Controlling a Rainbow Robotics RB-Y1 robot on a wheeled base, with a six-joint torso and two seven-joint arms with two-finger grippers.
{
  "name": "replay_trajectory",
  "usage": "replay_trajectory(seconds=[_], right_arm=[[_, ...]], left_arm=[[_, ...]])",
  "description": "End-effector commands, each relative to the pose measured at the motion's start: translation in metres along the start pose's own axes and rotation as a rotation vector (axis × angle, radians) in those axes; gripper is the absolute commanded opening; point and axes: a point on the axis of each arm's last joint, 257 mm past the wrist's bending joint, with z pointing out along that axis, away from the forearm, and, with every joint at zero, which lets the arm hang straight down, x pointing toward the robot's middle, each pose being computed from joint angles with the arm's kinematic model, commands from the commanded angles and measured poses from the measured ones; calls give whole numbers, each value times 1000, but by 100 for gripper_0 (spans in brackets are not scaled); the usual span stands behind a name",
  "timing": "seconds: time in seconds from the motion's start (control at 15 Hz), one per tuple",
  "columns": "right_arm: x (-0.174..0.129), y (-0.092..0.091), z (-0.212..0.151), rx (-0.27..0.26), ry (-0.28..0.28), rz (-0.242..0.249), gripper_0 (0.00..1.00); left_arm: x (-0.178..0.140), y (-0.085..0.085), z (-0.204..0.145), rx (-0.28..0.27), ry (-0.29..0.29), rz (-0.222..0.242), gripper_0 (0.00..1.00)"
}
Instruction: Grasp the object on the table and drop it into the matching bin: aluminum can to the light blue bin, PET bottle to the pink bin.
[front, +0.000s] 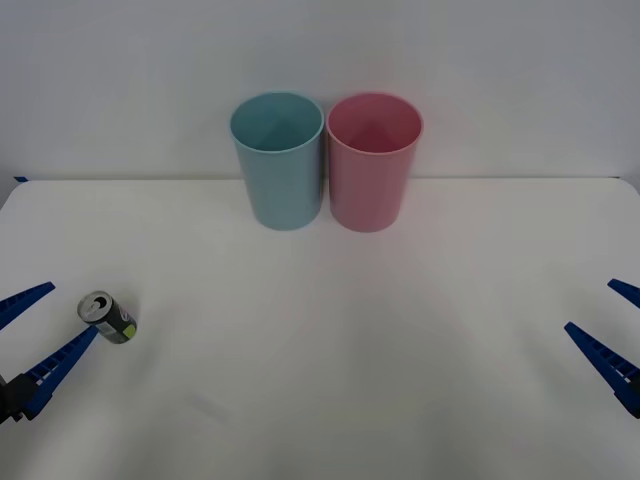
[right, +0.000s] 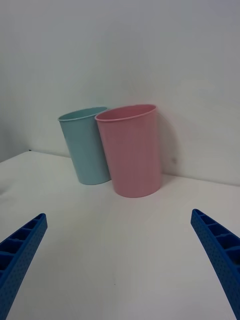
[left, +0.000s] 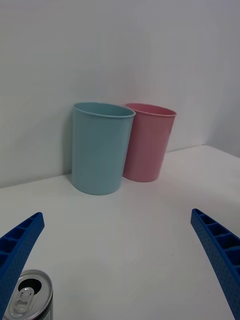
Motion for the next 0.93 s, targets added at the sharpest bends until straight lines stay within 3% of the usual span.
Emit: replay_trajectory(seconds=[0.07,0.2,0.47,0.73,0.93], right_arm=[[0,0,0,0,0,0,100],[0,0,0,0,0,0,100],[0,0,0,0,0,0,100],[0,0,0,0,0,0,100],[0,0,0,0,0,0,100]], left_arm=[[0,0,0,0,0,0,100],[-2,0,-3,-15,-29,-31,100],[-2,4,-10,-35,-28,-35,100],[6,9,-28,-89,-10,-45,100],[18,17,-46,-159,19,-54,100]])
